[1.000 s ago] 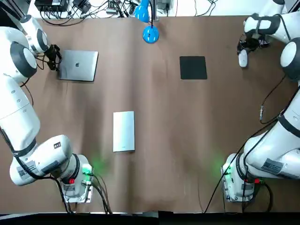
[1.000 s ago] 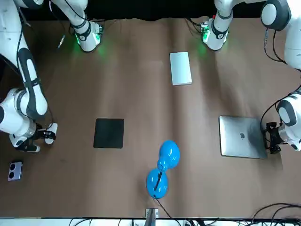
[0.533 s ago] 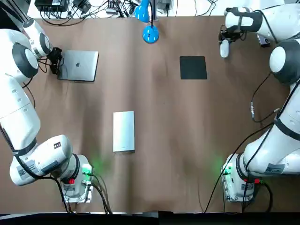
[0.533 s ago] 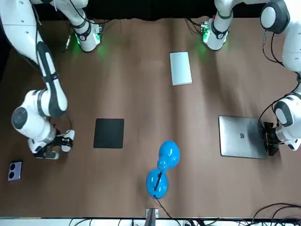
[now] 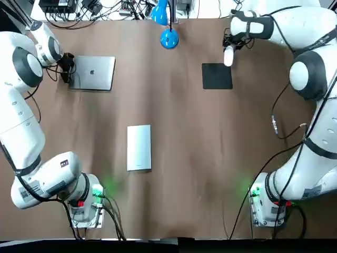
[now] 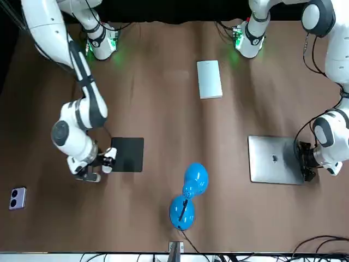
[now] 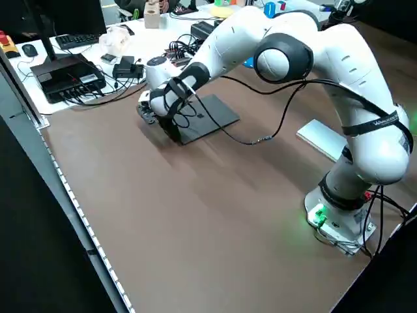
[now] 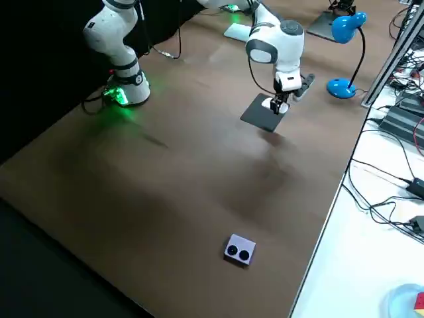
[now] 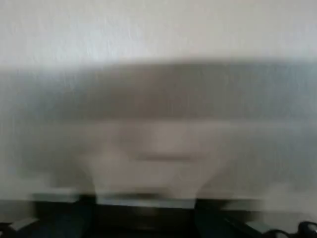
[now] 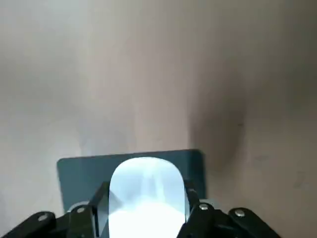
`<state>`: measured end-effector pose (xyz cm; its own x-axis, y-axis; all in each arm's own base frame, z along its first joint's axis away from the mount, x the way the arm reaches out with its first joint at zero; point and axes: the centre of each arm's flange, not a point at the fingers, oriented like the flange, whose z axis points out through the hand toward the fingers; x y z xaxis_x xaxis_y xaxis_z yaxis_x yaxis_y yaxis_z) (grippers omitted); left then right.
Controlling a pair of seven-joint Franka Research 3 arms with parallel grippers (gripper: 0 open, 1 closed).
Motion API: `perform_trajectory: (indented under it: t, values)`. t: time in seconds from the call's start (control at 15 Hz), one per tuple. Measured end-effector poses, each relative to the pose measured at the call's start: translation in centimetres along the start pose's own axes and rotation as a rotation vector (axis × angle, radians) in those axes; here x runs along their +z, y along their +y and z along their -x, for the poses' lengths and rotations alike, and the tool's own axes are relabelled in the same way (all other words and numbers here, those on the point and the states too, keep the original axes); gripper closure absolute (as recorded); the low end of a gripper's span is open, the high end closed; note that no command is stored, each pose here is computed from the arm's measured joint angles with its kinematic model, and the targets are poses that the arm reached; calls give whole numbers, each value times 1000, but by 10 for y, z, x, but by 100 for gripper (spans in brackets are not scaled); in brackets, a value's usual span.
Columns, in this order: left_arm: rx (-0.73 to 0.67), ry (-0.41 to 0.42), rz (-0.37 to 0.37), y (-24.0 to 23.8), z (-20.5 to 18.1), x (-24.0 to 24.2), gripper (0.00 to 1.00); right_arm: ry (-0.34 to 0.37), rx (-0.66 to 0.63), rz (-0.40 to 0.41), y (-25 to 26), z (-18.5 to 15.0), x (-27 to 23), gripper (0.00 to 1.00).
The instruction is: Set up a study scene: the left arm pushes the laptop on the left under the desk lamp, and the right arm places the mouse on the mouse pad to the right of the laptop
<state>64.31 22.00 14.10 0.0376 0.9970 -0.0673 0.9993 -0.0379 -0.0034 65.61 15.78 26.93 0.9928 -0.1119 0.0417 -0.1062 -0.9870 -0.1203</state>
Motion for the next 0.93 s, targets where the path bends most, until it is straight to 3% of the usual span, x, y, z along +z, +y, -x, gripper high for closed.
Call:
perform_trajectory:
  t: [0.6,0.93]
  values:
    - [8,-19,-18,16,97,7,0,-66,-70,19,-34,22,53,37]
    - [6,-77,-14,20,158,12,0,-102,-81,31,-36,30,76,37]
